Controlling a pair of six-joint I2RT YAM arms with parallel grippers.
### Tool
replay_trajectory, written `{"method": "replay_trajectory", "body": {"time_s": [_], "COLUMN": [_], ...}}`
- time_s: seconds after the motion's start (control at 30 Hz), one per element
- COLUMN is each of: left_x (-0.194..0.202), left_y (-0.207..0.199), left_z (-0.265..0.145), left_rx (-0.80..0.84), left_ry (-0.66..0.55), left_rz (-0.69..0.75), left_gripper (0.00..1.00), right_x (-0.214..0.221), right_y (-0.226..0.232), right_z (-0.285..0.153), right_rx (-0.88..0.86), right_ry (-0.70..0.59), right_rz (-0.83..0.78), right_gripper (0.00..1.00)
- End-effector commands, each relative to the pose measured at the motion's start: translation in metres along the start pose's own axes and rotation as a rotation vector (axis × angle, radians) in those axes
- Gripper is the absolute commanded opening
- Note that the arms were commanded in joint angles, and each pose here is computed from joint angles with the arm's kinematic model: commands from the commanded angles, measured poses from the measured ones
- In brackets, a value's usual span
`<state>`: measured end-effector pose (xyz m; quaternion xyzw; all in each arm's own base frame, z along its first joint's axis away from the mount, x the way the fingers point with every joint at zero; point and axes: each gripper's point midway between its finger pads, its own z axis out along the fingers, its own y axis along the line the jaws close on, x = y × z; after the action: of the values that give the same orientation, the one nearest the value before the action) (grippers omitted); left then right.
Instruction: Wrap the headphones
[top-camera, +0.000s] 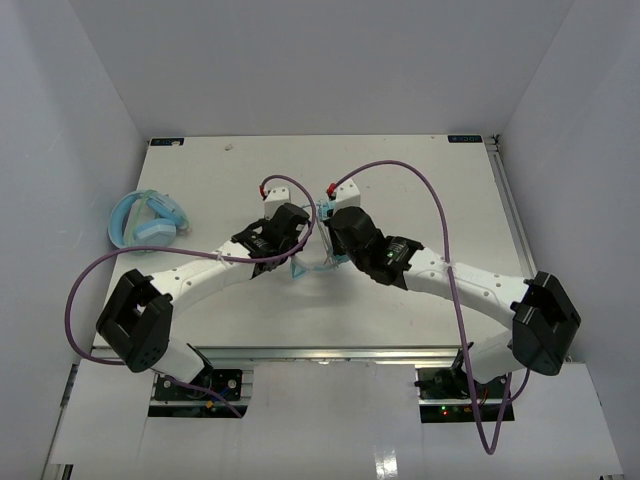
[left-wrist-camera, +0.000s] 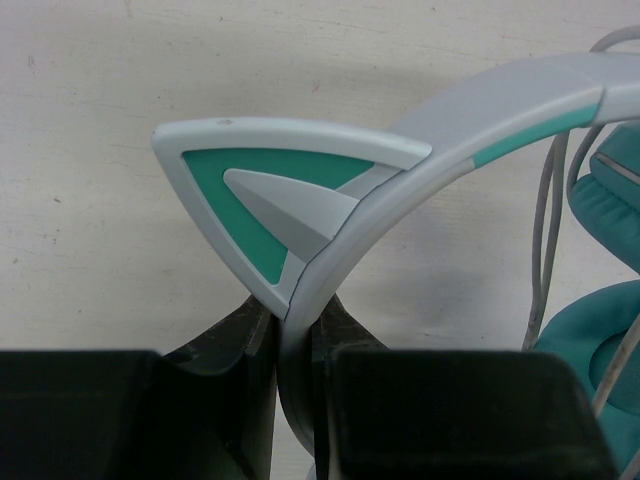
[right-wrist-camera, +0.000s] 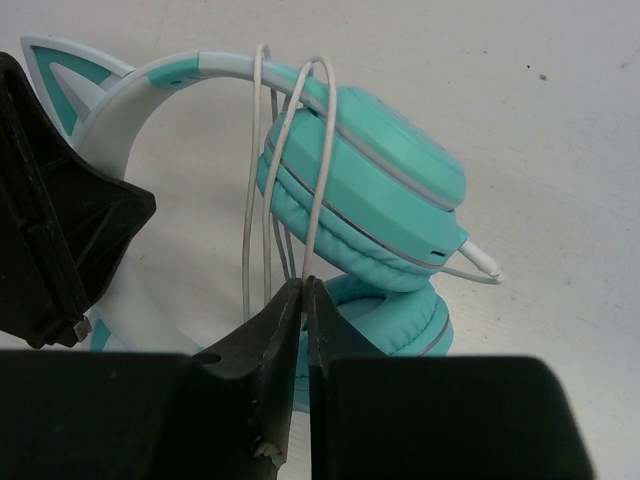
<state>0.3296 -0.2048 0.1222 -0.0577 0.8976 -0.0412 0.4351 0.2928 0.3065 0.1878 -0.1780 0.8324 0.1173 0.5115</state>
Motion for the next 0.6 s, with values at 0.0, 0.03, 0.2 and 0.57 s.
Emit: {"method": "replay_trajectory", "body": {"time_s": [0.0, 0.03, 0.2, 0.57], "left_x": [-0.036, -0.036, -0.035, -0.028], "left_y": [-0.014, -0.014, -0.014, -0.018], "left_z": [-0.004, -0.002, 0.009, 0.029], "left_rx": [0.065, 0.064, 0.081, 0.065], "left_ry": [-0.084, -0.081, -0.057, -0.009], "left_rz": [-0.099, -0.104, -0.122, -0.096], "left_gripper": [0.0, 0.0, 0.0, 0.0], "right_x": [-0.001, 0.002, 0.014, 0.007], "right_y": [-0.004, -0.004, 0.0, 0.011], "right_z": [0.012, 0.015, 0.022, 0.025], "right_rx": [0.03, 0.032, 0.021, -0.043], "right_ry": [-0.016, -0.008, 0.018, -0.025], "right_rz": [0.004, 0.0, -0.013, -0.032], "right_gripper": [0.09, 0.08, 0.08, 0.08]}}
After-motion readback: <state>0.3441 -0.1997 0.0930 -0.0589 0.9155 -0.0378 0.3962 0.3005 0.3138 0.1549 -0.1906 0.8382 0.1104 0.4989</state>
